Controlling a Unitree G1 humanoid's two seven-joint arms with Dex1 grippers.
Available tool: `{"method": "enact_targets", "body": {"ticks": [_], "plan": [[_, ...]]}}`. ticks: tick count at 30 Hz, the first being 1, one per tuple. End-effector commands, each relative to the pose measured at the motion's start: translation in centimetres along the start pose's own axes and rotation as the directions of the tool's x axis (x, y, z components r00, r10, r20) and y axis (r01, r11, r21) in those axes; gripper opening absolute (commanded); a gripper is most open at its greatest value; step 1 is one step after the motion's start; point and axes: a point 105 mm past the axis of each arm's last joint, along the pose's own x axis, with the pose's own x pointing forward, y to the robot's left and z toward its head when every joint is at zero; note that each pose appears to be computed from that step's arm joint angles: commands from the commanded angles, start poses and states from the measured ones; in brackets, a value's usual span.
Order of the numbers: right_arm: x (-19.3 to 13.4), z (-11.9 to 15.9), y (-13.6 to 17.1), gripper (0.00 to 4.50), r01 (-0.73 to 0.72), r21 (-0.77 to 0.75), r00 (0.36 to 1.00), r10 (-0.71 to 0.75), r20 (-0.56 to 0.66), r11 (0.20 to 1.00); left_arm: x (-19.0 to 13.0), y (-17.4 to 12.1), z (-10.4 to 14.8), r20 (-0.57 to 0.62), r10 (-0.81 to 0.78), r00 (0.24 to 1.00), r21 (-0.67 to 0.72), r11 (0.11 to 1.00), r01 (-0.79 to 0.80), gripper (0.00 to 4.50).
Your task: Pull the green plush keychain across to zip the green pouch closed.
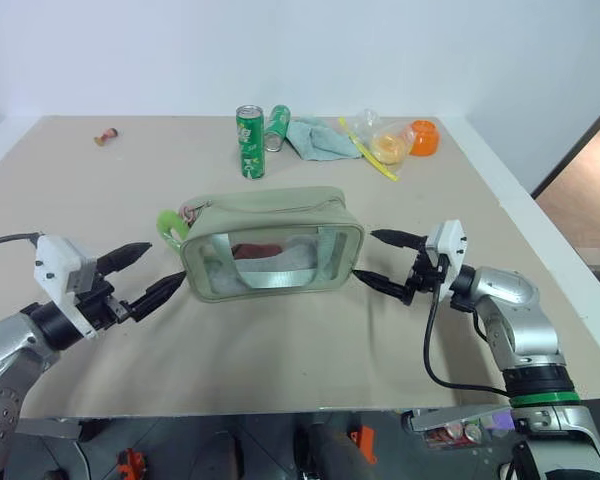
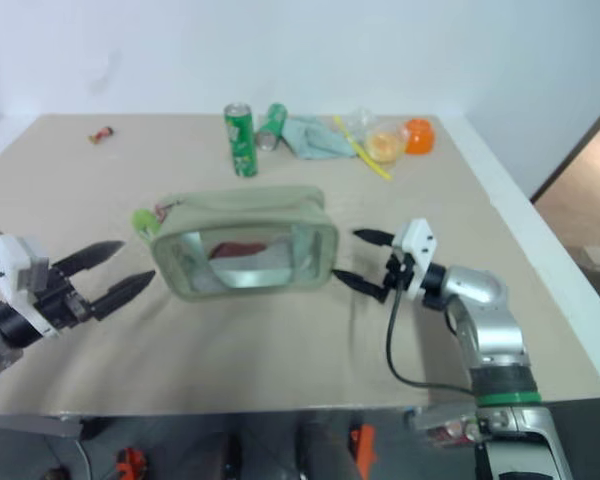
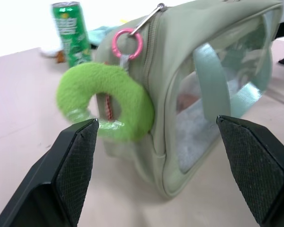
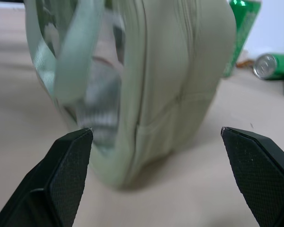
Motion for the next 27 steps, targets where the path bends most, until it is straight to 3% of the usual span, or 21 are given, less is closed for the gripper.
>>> {"method": "enact_targets", "body": {"ticks": [1,5,9,19,27], "plan": [[0.7,3.2,-0.5,4.50,0.003,-0.048,0.997,0.000,0.074,0.999,-0.6,-0.8,-0.9,-0.016,0.035,0.999,0.019,0.999,-0.035,4.13],[1.1,3.6,-0.3,4.50,-0.010,-0.023,0.996,0.012,0.091,1.000,-0.6,-1.9,-2.8,-0.040,0.058,0.998,-0.008,0.998,-0.058,4.13],[1.4,3.7,-0.2,3.39,-0.019,-0.001,0.995,0.019,0.097,1.000,0.3,-1.9,-2.7,-0.013,0.064,0.998,-0.006,0.998,-0.064,4.16],[1.8,3.6,-0.2,0.01,-0.015,-0.002,0.996,0.015,0.090,1.000,1.7,-0.7,-0.8,0.057,0.076,0.996,0.021,0.997,-0.077,4.16],[1.6,3.7,0.3,0.01,-0.024,-0.039,0.996,0.027,0.090,0.999,2.7,-0.5,-0.8,0.048,0.047,0.998,0.047,0.998,-0.050,4.16]]}}
